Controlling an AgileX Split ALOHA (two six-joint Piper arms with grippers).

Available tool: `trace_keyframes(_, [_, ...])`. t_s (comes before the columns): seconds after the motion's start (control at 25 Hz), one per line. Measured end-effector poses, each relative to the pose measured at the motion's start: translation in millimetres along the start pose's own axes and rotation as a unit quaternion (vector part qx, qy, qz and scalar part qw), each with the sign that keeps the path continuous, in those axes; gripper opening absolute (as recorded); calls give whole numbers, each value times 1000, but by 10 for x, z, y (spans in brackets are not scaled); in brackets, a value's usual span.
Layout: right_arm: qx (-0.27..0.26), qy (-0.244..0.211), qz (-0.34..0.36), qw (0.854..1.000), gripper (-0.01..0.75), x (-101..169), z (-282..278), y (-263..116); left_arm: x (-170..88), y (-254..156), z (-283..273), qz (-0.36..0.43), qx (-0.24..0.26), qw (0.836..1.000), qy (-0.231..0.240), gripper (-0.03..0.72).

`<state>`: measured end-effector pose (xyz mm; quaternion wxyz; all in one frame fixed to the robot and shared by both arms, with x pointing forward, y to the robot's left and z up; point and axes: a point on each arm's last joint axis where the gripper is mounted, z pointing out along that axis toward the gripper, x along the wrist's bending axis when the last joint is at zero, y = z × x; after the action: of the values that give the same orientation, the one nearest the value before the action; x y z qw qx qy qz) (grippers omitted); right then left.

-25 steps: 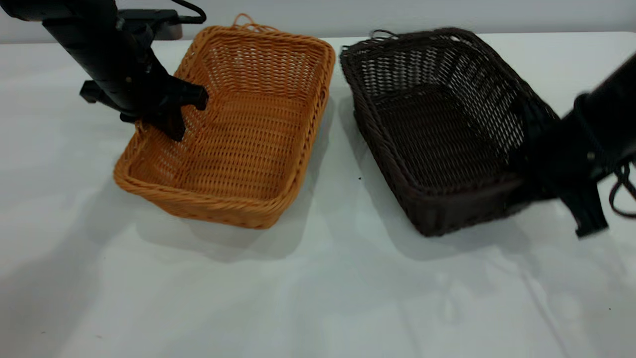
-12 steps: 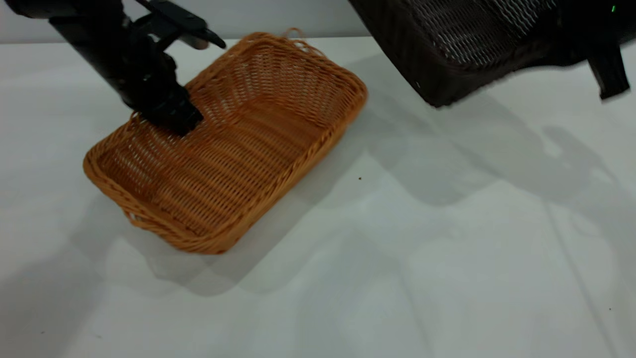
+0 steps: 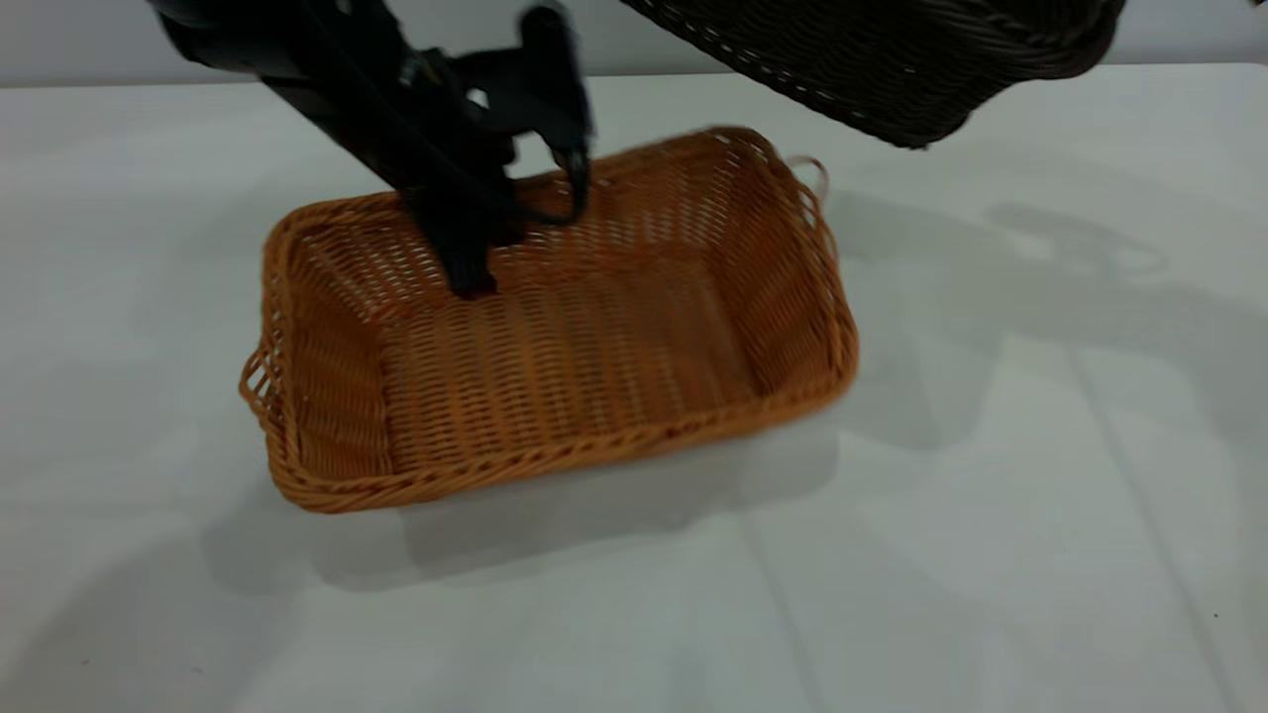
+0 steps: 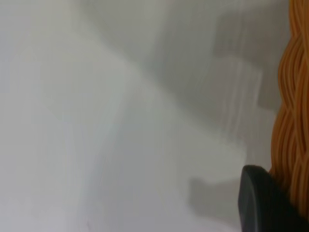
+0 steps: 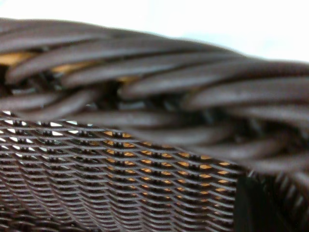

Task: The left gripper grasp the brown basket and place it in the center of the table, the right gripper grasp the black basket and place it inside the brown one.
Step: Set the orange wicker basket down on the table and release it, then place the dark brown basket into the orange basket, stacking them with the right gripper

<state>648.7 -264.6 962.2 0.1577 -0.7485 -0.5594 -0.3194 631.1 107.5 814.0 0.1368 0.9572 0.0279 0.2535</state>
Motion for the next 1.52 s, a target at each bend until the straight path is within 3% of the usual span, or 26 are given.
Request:
trace_keyframes(0.16, [4,-34,-21,999,85,-5,-51,37,-83,129,37,52,-12,999,5,76])
trace_keyframes(0.48, [-1,-40,-10,999,85,-97,-121,75,-99,158,56,57,-17,998,11,116])
trace_keyframes(0.88, [-26,-24,30,999,86,-253,-273,175,-7,266,-58,30,-38,998,39,397])
trace_keyframes(1.08, [-47,-19,46,998,85,-318,-336,228,233,458,-496,32,-64,994,77,419])
trace_keyframes(1.36, [-102,4,100,990,85,-538,-562,371,366,512,-1269,32,-41,998,42,422])
trace_keyframes(1.52, [-96,9,90,991,85,-502,-533,359,451,543,-1774,20,-43,998,47,421])
